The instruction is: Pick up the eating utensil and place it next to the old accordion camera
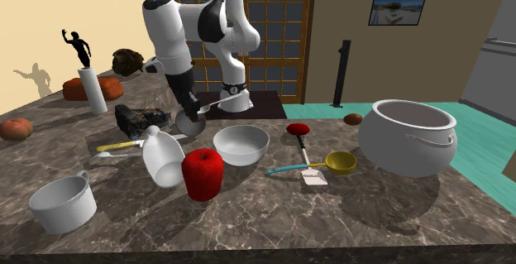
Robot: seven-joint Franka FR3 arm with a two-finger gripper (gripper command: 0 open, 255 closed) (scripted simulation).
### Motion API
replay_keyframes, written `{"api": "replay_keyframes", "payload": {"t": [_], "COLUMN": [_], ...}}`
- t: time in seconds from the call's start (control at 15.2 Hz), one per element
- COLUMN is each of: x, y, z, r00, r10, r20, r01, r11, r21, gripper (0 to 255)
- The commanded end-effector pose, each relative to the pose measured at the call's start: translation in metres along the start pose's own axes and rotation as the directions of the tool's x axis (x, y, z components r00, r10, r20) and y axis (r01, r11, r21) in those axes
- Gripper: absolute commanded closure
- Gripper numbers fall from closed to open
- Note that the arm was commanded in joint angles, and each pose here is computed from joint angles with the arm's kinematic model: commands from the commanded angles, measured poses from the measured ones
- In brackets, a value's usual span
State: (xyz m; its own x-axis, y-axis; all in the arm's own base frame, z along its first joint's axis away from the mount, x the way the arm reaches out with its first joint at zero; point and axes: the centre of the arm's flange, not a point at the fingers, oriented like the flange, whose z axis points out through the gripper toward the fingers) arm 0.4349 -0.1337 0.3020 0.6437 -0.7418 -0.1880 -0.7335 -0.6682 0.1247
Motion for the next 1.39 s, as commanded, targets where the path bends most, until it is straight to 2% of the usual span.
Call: {"api": "replay_keyframes", "payload": {"t": [0.0, 0.46, 1.32], "x": [-0.003, -0.009, 0.159], "y": [0.002, 0.006, 0.016], "z": [-0.01, -0.044, -0.076], "r00": [1.0, 1.0, 1.0], "r10": [0.0, 0.0, 0.0], "r20": [0.0, 0.0, 0.0], "r01": [0.0, 0.0, 0.0], "r11": [1.0, 1.0, 1.0], "r21": [0.0, 0.0, 0.0], "gripper": [255, 255, 255]}}
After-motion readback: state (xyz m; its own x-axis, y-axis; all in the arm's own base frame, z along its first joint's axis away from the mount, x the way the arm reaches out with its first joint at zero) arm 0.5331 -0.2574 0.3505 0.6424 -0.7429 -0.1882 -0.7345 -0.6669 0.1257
